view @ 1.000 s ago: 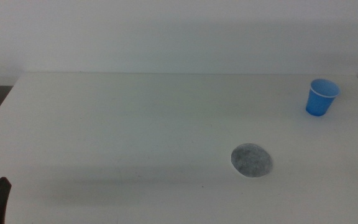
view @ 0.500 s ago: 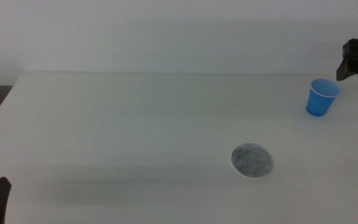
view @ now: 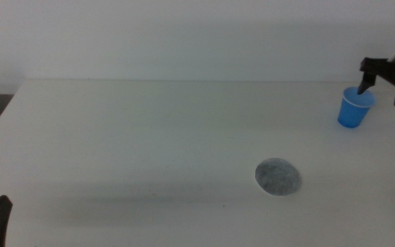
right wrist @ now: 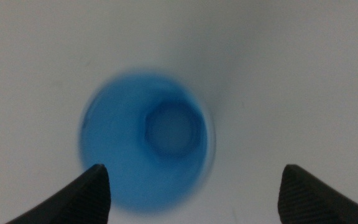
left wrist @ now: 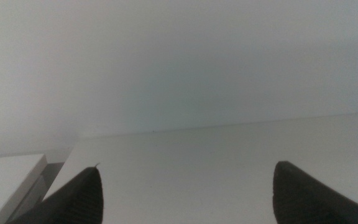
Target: Place an empty cup on a cup mat.
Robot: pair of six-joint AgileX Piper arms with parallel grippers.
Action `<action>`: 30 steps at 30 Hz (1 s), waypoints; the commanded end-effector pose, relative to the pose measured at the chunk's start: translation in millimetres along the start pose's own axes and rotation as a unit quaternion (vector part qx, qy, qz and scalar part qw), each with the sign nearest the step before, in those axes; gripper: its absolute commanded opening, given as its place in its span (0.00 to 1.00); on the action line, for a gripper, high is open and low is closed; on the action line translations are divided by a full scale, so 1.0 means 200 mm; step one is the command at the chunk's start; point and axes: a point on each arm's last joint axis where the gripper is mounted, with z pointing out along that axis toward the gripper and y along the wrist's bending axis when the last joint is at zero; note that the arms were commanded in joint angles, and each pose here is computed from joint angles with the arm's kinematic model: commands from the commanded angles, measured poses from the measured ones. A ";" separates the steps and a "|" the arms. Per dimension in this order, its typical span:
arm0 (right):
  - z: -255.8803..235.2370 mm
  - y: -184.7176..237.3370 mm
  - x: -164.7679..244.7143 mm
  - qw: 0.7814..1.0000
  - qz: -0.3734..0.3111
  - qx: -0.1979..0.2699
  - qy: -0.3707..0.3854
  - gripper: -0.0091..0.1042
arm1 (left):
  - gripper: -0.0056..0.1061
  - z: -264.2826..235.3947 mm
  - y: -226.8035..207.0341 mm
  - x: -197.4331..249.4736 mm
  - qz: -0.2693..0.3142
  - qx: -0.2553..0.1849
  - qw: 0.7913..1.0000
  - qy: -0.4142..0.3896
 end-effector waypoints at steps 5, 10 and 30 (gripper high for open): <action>0.22 -0.02 -0.05 1.000 0.006 0.005 0.016 0.57 | 0.89 0.00 0.00 0.00 -0.005 0.002 1.000 -0.005; 0.20 -0.01 -0.07 1.000 0.003 0.003 0.002 0.08 | 0.89 0.00 0.00 0.00 -0.005 0.002 1.000 -0.005; -0.15 0.61 0.87 0.984 -0.144 -0.104 0.025 0.06 | 0.89 0.00 0.00 0.00 -0.005 0.002 1.000 -0.005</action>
